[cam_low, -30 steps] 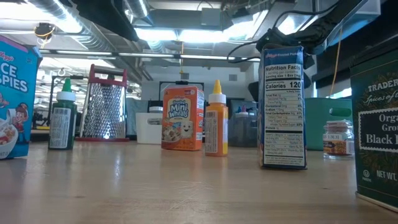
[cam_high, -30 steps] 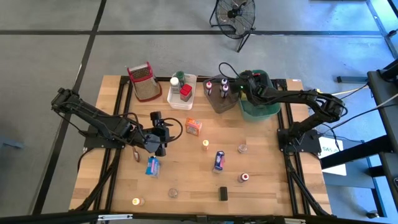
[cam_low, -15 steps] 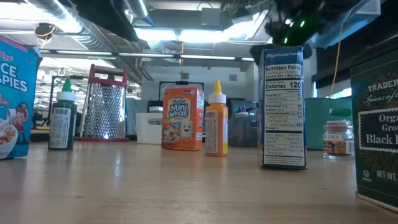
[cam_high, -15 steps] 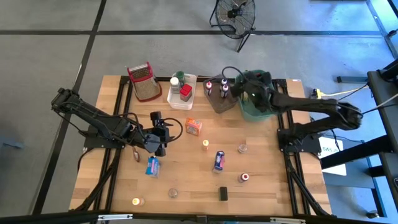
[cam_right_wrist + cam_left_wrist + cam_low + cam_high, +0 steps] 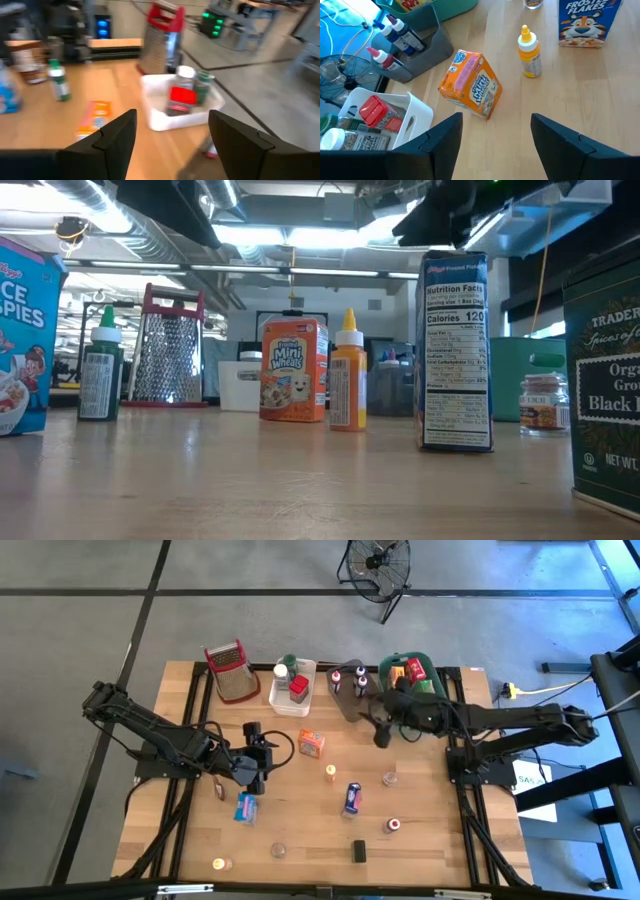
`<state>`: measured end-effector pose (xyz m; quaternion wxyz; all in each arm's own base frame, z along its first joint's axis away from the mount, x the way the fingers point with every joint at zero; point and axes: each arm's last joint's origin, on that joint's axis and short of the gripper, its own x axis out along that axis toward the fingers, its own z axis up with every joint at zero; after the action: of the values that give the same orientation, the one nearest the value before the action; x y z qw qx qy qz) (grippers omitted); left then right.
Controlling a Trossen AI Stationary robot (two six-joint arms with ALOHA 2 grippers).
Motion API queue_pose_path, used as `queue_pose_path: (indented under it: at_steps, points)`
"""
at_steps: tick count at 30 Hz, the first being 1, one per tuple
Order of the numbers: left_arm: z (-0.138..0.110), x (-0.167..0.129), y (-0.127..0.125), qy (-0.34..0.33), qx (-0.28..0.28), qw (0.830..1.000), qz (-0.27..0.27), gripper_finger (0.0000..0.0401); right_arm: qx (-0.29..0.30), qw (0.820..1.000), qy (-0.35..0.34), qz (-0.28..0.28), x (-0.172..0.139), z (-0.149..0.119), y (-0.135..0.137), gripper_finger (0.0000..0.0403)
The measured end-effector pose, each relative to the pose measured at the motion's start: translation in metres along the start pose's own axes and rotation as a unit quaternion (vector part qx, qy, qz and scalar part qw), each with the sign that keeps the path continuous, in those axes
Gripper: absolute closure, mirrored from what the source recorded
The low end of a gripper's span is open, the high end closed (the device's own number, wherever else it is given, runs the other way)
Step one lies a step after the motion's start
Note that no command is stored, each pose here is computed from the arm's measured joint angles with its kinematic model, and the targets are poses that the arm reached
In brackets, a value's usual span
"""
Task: Pick & Place Kitchen Items
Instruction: Put the top yellow food coloring bottle into the black bin
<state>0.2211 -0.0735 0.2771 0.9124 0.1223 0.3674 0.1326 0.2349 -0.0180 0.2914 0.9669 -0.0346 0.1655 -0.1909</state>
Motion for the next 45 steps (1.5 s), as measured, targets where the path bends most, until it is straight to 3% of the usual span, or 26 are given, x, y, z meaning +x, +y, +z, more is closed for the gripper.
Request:
queue_pose_path:
  at_steps: [9, 18, 36, 45]
  points:
    - [0.000, 0.000, 0.000, 0.000, -0.001, 1.000, 0.000, 0.0170, -0.013, 0.999, -0.014, 0.036, 0.013, -0.002, 0.019, 0.0153]
    - [0.000, 0.000, 0.000, 0.000, 0.003, 1.000, 0.001, 0.0169, -0.037, 0.999, 0.006, -0.011, 0.031, -0.012, 0.023, 0.0153]
    - [0.000, 0.000, 0.000, 0.000, -0.001, 1.000, 0.000, 0.0169, -0.030, 0.999, 0.007, 0.024, 0.032, -0.012, 0.026, 0.0152]
    - [0.000, 0.000, 0.000, 0.000, -0.001, 1.000, 0.000, 0.0171, -0.020, 0.999, 0.010, 0.038, 0.032, -0.013, 0.027, 0.0103]
